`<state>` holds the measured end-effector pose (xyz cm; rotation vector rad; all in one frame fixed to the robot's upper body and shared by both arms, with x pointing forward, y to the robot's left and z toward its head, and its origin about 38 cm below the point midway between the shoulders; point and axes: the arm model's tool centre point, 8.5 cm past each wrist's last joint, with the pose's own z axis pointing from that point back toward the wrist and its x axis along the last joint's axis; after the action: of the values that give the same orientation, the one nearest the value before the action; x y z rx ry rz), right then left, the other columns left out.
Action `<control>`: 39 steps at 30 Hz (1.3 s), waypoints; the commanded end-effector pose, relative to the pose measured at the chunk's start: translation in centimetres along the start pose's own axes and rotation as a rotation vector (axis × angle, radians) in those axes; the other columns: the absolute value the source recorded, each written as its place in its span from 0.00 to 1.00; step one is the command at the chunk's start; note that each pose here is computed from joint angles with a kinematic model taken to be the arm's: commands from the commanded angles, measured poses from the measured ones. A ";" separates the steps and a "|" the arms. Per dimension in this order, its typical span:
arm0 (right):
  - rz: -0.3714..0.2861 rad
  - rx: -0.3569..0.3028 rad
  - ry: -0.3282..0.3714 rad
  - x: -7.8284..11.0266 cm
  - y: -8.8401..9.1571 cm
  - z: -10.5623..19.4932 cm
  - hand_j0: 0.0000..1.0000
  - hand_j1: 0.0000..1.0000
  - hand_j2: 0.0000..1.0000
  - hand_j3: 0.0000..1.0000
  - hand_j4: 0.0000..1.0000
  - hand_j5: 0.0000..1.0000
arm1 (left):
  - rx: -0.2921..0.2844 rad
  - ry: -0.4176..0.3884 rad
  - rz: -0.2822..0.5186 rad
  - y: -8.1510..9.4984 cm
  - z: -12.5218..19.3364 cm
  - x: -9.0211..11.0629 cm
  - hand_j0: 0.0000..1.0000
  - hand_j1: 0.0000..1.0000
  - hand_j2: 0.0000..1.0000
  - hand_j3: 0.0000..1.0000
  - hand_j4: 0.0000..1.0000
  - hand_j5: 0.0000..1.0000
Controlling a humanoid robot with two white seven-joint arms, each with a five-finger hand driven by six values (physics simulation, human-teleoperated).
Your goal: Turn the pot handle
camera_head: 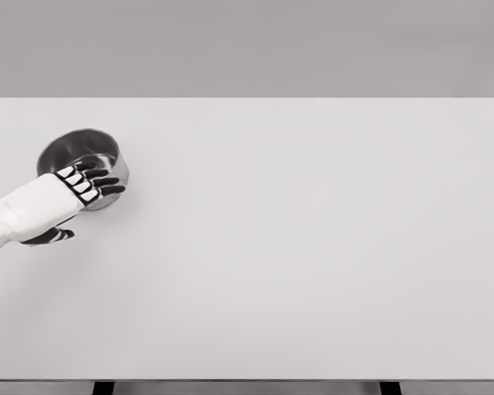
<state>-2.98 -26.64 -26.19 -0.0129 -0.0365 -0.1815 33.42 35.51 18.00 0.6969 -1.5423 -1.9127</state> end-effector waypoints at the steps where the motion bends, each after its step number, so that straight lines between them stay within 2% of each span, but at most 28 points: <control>1: -0.001 0.000 -0.001 0.0 0.0 0.0 1.00 1.00 1.00 1.00 1.00 1.00 | 0.002 0.005 0.002 0.1 0.1 -0.2 1.00 1.00 1.00 1.00 1.00 1.00; 3: 0.000 0.000 -0.001 0.0 0.0 0.0 1.00 1.00 1.00 1.00 1.00 1.00 | -0.005 0.009 -0.011 0.4 0.4 -0.5 1.00 1.00 1.00 1.00 1.00 1.00; 21: 0.000 0.000 0.001 0.0 0.0 0.0 1.00 1.00 1.00 1.00 1.00 1.00 | -0.040 0.148 0.043 -1.1 2.1 -5.4 1.00 1.00 1.00 1.00 1.00 1.00; 29: 0.000 0.000 -0.001 0.0 0.0 0.0 1.00 1.00 1.00 1.00 1.00 1.00 | -0.055 0.227 0.072 -1.8 3.0 -8.2 1.00 1.00 1.00 1.00 1.00 1.00; 39: 0.000 0.000 -0.001 0.0 0.0 0.0 1.00 1.00 1.00 1.00 1.00 1.00 | -0.046 0.290 0.093 -1.7 3.7 -10.5 1.00 1.00 1.00 1.00 1.00 1.00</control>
<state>-3.08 -26.64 -26.18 -0.0131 -0.0351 -0.1818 37.95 45.36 17.81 0.8324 -1.3321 -1.7050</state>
